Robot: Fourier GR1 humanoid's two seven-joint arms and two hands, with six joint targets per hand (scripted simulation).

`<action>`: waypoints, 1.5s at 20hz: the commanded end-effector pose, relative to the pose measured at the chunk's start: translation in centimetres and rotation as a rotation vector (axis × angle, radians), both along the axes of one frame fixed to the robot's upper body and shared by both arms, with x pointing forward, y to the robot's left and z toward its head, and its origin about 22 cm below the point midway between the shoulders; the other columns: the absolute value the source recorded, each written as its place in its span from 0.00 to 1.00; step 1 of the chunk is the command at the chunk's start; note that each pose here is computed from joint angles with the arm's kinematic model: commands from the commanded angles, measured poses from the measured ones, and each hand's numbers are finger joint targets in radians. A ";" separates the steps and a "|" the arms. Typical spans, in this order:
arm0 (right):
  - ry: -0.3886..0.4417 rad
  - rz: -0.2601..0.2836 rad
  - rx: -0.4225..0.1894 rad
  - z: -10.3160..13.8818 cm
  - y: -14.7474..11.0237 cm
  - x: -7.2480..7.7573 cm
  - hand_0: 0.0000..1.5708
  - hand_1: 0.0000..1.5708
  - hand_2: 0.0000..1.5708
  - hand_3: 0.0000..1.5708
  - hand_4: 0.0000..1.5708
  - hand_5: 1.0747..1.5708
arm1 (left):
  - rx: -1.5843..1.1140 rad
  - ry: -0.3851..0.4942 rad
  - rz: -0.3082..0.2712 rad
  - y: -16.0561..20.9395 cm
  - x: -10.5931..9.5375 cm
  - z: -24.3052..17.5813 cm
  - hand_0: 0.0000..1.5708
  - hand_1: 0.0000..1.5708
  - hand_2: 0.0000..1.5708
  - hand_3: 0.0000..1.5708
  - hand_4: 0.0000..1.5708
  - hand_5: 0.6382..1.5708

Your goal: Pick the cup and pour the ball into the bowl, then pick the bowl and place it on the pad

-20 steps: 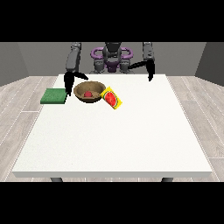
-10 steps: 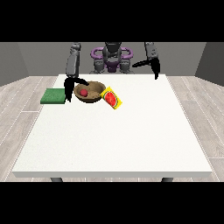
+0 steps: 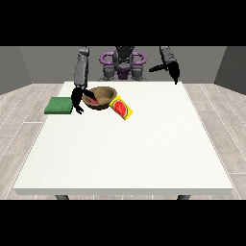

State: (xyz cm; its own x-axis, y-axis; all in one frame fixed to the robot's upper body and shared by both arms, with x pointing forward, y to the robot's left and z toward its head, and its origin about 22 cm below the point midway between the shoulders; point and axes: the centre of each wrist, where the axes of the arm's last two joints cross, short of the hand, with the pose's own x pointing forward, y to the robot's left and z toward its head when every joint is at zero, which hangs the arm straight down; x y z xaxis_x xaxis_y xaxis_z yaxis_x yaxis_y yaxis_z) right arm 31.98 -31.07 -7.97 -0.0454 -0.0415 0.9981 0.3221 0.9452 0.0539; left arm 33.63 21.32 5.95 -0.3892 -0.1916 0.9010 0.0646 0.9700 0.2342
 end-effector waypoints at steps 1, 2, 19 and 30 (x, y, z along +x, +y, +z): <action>0.293 -0.079 -0.237 -3.0 -1.8 -3.5 1.00 1.00 1.00 0.96 0.57 0.91 | -0.002 -0.022 -0.042 -0.6 0.6 1.6 0.00 0.00 0.00 0.00 0.33 0.99; 0.305 -0.081 -0.286 -3.0 -0.9 -3.1 1.00 1.00 1.00 1.00 0.59 0.93 | 0.000 -0.019 -0.069 -1.9 0.3 0.9 0.00 0.00 0.00 0.00 0.36 0.98; 0.564 0.002 -0.412 8.4 1.5 5.6 1.00 1.00 1.00 0.50 0.52 1.00 | -0.053 0.329 0.206 8.3 -3.6 -9.5 0.00 0.00 0.00 0.00 0.64 0.82; 0.433 -0.132 -0.334 11.7 -8.3 3.6 1.00 1.00 1.00 0.43 0.50 1.00 | -0.083 0.159 0.123 8.1 -2.9 -6.8 0.00 0.00 0.00 0.00 0.74 0.88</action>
